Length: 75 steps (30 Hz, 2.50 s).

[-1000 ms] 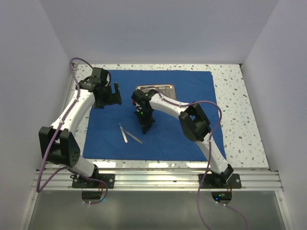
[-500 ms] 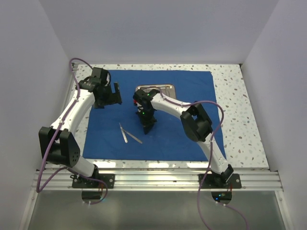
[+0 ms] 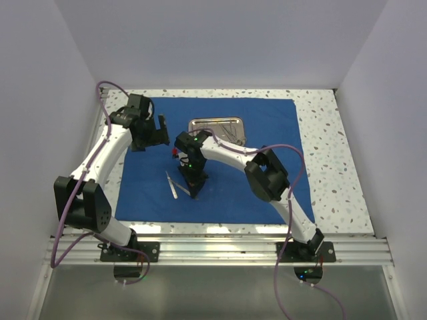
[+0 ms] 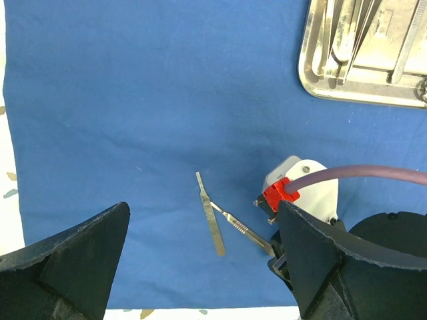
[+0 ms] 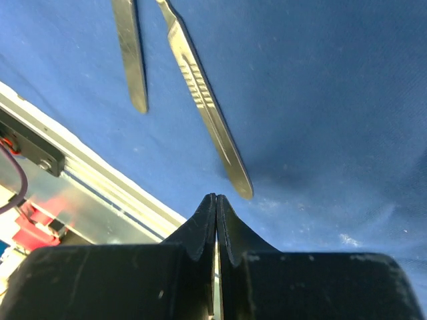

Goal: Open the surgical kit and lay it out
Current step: Adjust the medical item in the surgical kit.

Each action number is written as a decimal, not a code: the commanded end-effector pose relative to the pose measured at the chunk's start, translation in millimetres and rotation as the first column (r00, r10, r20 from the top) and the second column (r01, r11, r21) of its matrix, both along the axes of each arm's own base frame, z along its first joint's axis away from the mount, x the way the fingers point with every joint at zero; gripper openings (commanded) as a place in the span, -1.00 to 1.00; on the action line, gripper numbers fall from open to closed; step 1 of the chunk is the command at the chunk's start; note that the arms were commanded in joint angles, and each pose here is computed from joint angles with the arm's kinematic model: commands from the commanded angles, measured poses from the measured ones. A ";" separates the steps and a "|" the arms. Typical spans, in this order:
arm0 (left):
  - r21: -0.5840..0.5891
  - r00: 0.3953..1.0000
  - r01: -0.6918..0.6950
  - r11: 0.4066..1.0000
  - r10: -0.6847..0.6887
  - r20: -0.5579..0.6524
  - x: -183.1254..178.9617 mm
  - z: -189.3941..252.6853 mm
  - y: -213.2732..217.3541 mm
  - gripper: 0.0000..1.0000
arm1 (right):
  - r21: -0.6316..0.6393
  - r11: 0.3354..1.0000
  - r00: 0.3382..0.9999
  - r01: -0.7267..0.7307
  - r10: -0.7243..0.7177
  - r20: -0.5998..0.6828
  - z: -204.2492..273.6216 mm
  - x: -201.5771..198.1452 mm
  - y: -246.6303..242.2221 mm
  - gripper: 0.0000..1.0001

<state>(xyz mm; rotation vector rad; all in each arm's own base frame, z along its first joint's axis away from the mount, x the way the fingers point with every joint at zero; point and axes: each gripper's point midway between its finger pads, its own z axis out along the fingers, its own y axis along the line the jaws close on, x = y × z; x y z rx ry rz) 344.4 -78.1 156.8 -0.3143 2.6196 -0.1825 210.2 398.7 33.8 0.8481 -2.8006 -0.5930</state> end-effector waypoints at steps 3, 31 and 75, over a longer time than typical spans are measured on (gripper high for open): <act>-0.027 0.999 -0.012 1.000 0.013 0.045 1.2 11.2 -1.6 0.92 | 0.040 0.998 0.998 -0.044 0.045 -0.044 11.0 -13.3 6.3 -1.00; 0.082 0.941 -0.206 0.975 0.175 0.290 2.4 100.3 42.2 0.95 | -0.039 0.998 0.992 0.055 -0.050 0.120 -11.4 27.7 -1.2 -0.05; 0.083 0.934 -0.216 0.973 0.181 0.308 2.4 106.6 44.4 0.93 | 0.208 0.974 0.996 -0.086 0.077 0.048 29.4 -19.5 82.2 0.82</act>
